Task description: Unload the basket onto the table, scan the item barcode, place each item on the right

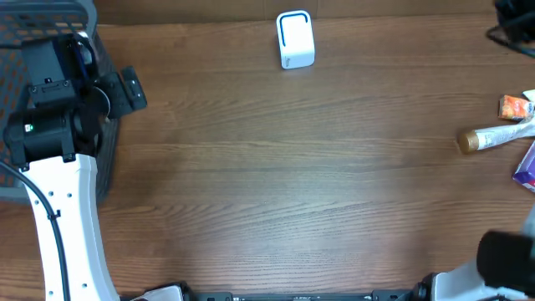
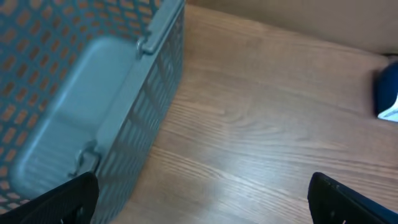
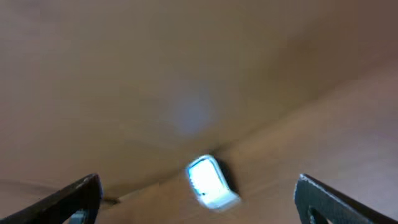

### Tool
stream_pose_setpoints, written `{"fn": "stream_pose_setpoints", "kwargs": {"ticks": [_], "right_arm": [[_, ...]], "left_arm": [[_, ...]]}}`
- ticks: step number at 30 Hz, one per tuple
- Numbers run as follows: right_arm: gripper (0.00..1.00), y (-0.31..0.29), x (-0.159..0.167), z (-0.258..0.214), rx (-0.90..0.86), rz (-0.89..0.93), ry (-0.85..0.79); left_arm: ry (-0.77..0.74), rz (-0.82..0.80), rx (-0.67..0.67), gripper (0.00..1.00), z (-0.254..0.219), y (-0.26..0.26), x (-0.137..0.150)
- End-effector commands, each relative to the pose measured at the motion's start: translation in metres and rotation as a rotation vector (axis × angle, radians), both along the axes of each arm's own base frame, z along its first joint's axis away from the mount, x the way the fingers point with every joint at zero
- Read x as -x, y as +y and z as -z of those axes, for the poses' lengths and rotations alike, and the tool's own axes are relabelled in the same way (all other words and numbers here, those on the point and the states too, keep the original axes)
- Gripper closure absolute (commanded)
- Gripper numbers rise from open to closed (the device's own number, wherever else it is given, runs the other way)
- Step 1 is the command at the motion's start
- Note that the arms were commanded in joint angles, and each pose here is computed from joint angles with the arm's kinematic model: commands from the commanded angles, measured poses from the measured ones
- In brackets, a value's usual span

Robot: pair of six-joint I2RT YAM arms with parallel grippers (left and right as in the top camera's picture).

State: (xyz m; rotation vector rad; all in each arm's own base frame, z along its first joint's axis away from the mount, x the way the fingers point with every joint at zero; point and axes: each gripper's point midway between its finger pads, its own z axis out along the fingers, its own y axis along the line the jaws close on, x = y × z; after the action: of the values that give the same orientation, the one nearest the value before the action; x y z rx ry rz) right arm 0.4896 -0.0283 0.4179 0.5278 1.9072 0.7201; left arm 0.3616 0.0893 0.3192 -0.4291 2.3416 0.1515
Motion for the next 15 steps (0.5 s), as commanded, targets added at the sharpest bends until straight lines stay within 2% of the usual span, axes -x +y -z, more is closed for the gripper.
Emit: {"fn": "stream_pose_setpoints", "kwargs": {"ticks": [1, 3, 6, 8, 12, 13, 15], "right_arm": [[0.00, 0.024, 0.016, -0.061, 0.160, -0.005, -0.205], [0.00, 0.028, 0.023, -0.075, 0.260, 0.010, -0.256], [0.00, 0.017, 0.036, -0.078, 0.376, 0.070, -0.243], [0.00, 0.013, 0.049, -0.083, 0.411, 0.093, -0.238], [0.00, 0.016, 0.087, -0.111, 0.443, 0.101, -0.297], [0.00, 0.016, 0.108, -0.125, 0.504, 0.104, -0.340], [0.00, 0.013, 0.127, -0.136, 0.545, 0.133, -0.369]], "left_arm": [[-0.047, 0.005, -0.026, 0.00, -0.013, 0.003, -0.006], [-0.093, 0.005, -0.035, 0.00, -0.022, 0.004, -0.013], [-0.149, 0.012, -0.055, 0.00, -0.033, 0.006, -0.022], [-0.214, 0.054, -0.125, 0.00, -0.051, 0.008, -0.033], [-0.456, 0.046, -0.284, 0.00, -0.116, 0.021, -0.056], [-0.520, 0.058, -0.354, 0.00, -0.139, 0.022, -0.055], [-0.540, 0.083, -0.402, 0.00, -0.153, 0.018, -0.047]]}}
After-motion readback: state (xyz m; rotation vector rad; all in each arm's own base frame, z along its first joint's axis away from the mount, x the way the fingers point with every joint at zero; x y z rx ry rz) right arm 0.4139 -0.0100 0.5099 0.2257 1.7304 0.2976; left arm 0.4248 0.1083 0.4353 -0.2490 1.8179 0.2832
